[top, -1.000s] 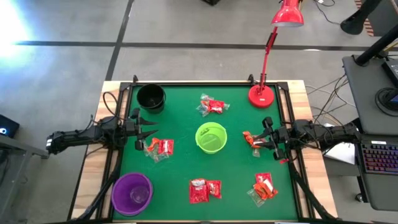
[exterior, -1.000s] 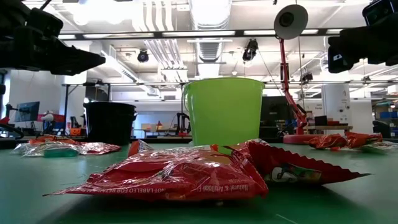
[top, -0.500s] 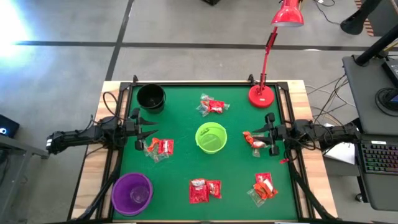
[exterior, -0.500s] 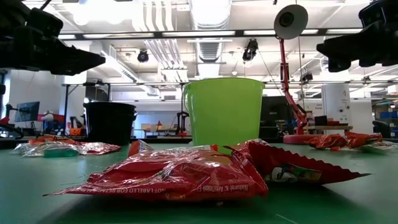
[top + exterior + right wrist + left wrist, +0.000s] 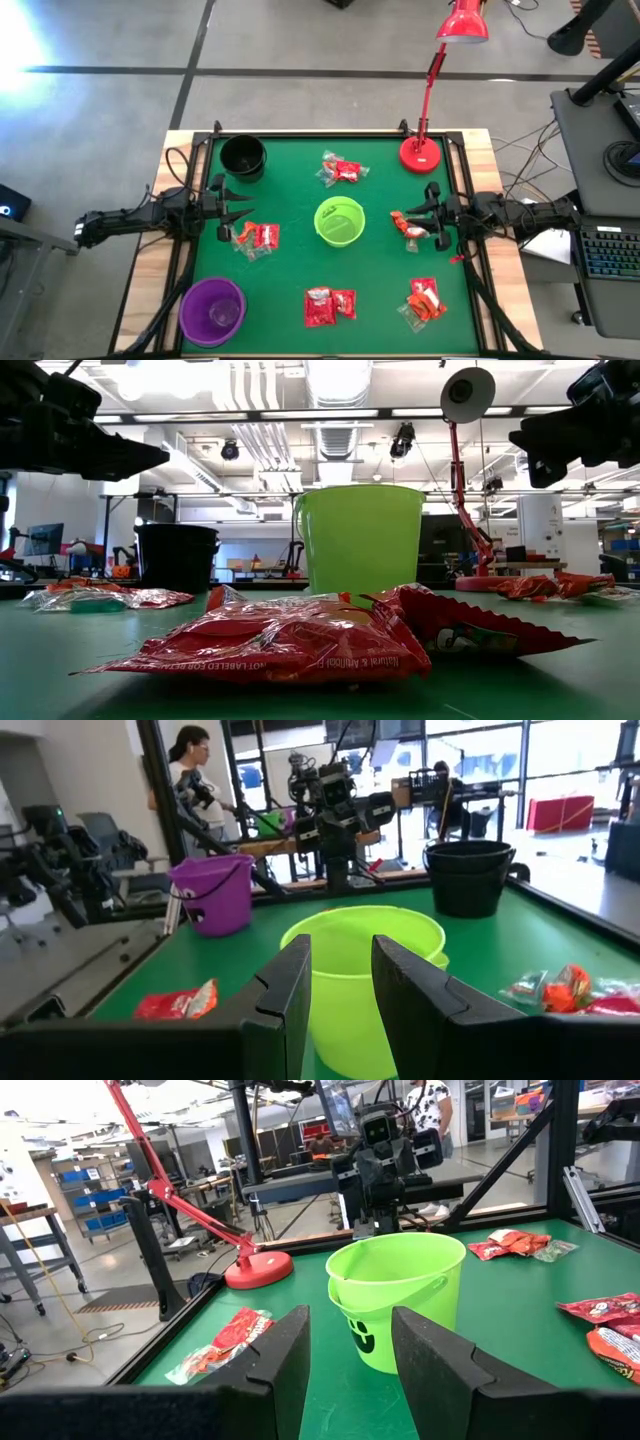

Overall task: Sort candy
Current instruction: Put the orange chocolate into the green bucket

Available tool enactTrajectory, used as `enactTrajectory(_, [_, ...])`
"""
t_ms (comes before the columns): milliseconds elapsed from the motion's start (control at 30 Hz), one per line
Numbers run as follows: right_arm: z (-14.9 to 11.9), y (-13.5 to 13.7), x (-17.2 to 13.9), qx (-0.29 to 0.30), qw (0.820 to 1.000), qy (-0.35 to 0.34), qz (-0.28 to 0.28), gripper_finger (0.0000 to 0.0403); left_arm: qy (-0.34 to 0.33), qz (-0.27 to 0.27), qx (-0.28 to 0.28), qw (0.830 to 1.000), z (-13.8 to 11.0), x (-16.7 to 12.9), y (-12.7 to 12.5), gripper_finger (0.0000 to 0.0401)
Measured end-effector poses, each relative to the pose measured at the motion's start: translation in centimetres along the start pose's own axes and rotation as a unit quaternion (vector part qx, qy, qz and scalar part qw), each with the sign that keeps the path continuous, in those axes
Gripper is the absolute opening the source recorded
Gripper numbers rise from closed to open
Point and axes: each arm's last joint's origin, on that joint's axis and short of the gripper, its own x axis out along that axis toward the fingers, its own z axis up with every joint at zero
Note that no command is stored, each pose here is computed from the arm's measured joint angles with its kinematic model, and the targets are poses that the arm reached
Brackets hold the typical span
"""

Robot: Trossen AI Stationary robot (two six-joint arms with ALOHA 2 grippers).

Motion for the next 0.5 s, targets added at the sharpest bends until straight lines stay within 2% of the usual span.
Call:
enactTrajectory(167, [0.00, 0.00, 0.00, 0.032, 0.999, 0.000, 0.000, 0.0100, 0.000, 0.000, 0.000, 1.000, 0.00, 0.00, 0.00, 0.0126])
enactTrajectory(333, [0.00, 0.00, 0.00, 0.099, 0.995, 0.000, 0.000, 0.0100, 0.000, 0.000, 0.000, 1.000, 0.00, 0.00, 0.00, 0.0126])
enactTrajectory(500, [0.00, 0.00, 0.00, 0.112, 0.994, 0.000, 0.000, 0.0100, 0.000, 0.000, 0.000, 1.000, 0.00, 0.00, 0.00, 0.0126])
